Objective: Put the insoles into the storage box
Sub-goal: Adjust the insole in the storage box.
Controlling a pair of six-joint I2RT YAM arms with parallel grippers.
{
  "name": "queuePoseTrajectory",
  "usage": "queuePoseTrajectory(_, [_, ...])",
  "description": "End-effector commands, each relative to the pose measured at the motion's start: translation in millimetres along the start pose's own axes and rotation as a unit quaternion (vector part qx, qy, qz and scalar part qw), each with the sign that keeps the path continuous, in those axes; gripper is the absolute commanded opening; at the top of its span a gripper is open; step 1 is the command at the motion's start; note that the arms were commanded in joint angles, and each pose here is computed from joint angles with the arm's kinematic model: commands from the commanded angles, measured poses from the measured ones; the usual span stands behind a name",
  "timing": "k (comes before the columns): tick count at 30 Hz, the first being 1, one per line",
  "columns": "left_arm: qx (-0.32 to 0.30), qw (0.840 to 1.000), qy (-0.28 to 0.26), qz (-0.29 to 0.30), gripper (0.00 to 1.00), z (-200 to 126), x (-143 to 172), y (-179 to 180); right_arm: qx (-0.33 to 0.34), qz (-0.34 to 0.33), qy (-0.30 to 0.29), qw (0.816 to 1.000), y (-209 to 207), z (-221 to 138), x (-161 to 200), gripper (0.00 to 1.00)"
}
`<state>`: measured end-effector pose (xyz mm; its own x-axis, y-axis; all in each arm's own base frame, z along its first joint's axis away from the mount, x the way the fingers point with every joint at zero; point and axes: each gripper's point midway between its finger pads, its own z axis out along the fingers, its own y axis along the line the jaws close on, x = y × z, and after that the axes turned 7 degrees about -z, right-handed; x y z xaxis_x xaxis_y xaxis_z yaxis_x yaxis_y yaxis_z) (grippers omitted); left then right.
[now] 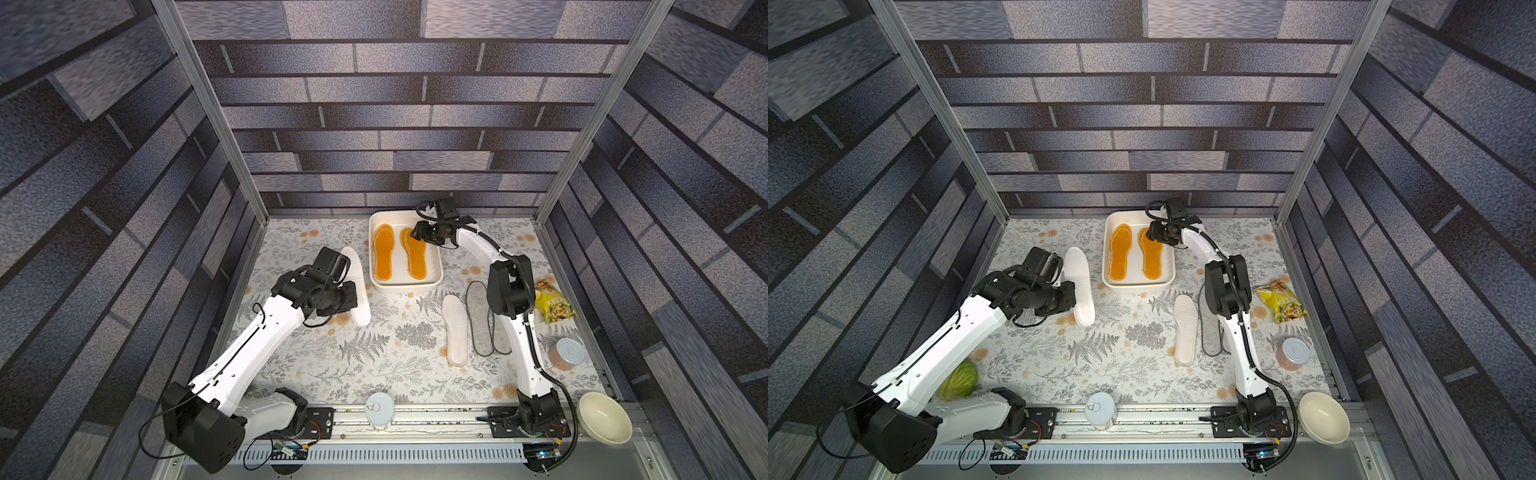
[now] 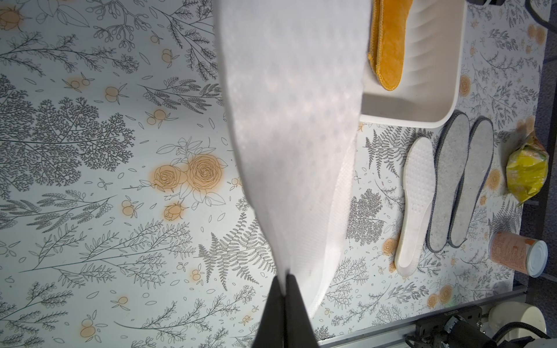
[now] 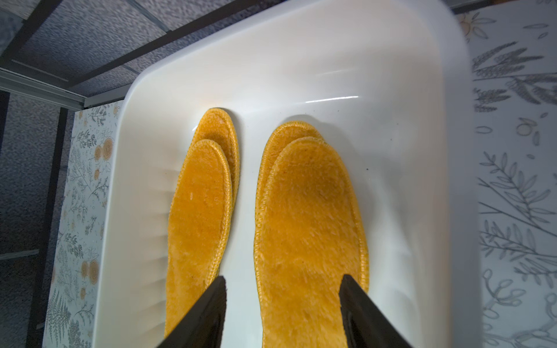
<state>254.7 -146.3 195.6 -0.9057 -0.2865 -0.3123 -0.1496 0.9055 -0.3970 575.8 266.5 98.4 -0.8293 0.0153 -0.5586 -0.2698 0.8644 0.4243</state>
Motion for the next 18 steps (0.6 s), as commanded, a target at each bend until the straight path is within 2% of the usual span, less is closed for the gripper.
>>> queuePoseTrajectory(1, [0.001,1.0,-0.003,-0.003,0.0,-1,2,4,-0.028,-0.022,-0.048,0.998,28,-34,-30,0.61])
queuePoseTrajectory(6, [0.011,1.0,-0.006,-0.003,0.0,0,0,1,-0.045,-0.026,-0.031,0.998,40,-36,-17,0.59])
queuePoseTrajectory(9, [0.043,0.999,-0.015,-0.002,0.0,-1,-4,-11,-0.069,-0.024,-0.022,0.997,56,-49,-10,0.59])
queuePoseTrajectory(13, [0.117,0.993,-0.023,-0.002,0.0,-3,-12,-36,-0.147,-0.011,-0.037,0.988,88,-82,-7,0.6])
queuePoseTrajectory(18, [0.198,0.98,-0.02,0.016,0.0,-7,-21,-68,-0.261,-0.008,-0.042,0.964,133,-132,0,0.6])
